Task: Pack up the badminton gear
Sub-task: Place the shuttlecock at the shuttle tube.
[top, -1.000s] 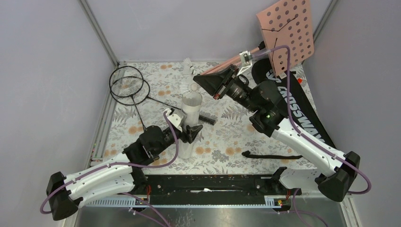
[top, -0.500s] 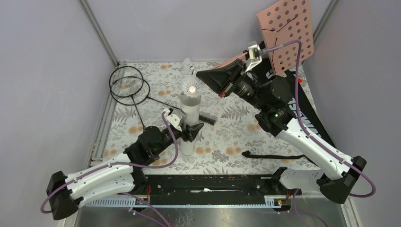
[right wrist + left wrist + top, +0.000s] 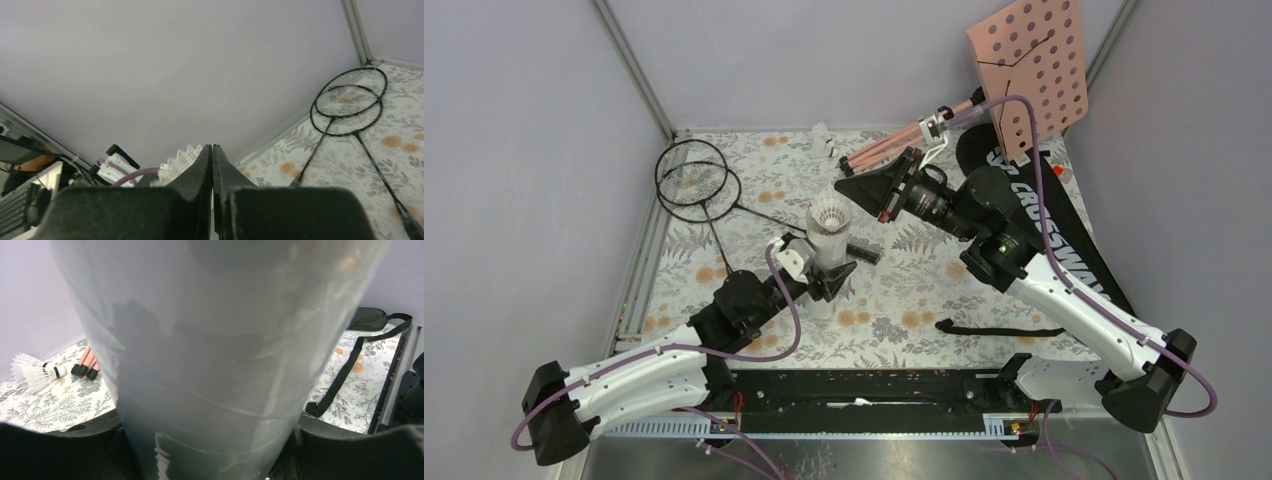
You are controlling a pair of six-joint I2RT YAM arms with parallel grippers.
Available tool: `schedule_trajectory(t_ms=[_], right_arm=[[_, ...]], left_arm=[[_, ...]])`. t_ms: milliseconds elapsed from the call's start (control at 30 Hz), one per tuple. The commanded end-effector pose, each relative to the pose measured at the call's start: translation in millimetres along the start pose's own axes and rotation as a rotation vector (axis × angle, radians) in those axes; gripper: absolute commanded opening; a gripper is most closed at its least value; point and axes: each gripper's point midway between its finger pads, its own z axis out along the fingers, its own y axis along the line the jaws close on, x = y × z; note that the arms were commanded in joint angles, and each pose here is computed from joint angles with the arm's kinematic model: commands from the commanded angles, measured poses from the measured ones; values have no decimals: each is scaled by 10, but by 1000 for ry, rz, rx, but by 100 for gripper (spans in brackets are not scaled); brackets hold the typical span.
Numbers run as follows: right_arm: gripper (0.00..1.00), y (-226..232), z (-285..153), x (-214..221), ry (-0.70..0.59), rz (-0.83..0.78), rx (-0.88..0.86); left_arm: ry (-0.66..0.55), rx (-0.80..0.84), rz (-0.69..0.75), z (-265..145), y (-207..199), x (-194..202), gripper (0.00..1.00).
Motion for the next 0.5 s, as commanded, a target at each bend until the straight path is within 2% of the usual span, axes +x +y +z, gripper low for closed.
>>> schedule_trajectory(t_ms=[0, 200, 300, 367, 467], right_arm=[[1, 27, -142, 65, 77, -152, 15], [23, -32, -214, 243, 260, -256, 39], [45, -41, -265, 209, 290, -311, 58], [56, -52, -304, 178, 313, -348, 77], [63, -96, -379, 124, 360, -413, 124]], left_arm=[[-148, 43, 11, -11, -60, -431, 50], [-125, 95, 33, -28, -146, -383, 50], [-120, 94, 33, -26, -143, -370, 50], [-115, 95, 37, -24, -144, -358, 50], [-106, 100, 49, -22, -150, -344, 50]])
